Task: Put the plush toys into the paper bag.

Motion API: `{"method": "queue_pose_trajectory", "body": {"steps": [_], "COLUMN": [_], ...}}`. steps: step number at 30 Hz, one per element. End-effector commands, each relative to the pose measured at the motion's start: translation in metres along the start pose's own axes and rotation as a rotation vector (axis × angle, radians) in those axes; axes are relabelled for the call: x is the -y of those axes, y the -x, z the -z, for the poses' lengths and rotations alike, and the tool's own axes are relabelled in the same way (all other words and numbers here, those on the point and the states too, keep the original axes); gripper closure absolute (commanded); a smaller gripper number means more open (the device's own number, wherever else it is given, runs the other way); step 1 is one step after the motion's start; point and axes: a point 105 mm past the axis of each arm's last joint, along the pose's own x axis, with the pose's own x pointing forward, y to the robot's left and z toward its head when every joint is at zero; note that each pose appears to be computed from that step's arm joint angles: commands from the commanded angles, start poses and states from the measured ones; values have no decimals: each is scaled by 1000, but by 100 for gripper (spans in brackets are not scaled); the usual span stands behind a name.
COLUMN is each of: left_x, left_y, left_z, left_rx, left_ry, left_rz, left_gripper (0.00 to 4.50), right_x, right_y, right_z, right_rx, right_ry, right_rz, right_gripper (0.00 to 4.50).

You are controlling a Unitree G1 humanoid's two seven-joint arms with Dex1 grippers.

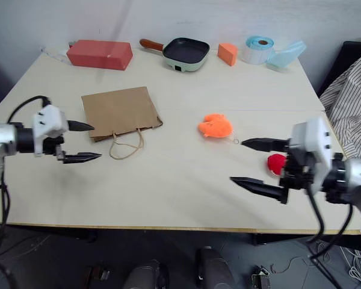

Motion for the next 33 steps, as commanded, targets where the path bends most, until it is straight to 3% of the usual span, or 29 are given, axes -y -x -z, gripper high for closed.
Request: {"method": "queue_pose_trajectory", "body": {"steps": [1, 4, 18, 20, 23, 28, 31, 33], "left_x": [-8, -12, -12, -6, 12, 36, 56, 68], "left_y": [-15, -31, -52, -49, -32, -21, -26, -34], "left_z": [1, -2, -17, -30, -72, -137, -157, -161], "left_rx": [-36, -21, 75, 145, 326, 478, 507, 510], "left_ry": [-62, -78, -45, 45, 210, 398, 410, 398], "left_rz": [31, 52, 120, 205, 388, 472, 486, 469], "left_gripper": [3, 3, 446, 446, 446, 446, 450, 450], "right_x": [-10, -12, -13, -14, -16, -23, -16, -12], "right_y": [-16, -23, -15, -15, -16, -35, -57, -74], "right_z": [-6, -4, 8, 10, 14, 20, 27, 31], "right_rx": [36, 46, 15, 10, 8, 71, 98, 115], "right_ry": [34, 31, 12, 8, -4, -57, -80, -106], "right_rz": [-29, -20, 56, 57, 57, 33, 50, 43], "right_gripper": [0, 0, 0, 0, 0, 0, 58, 122]}}
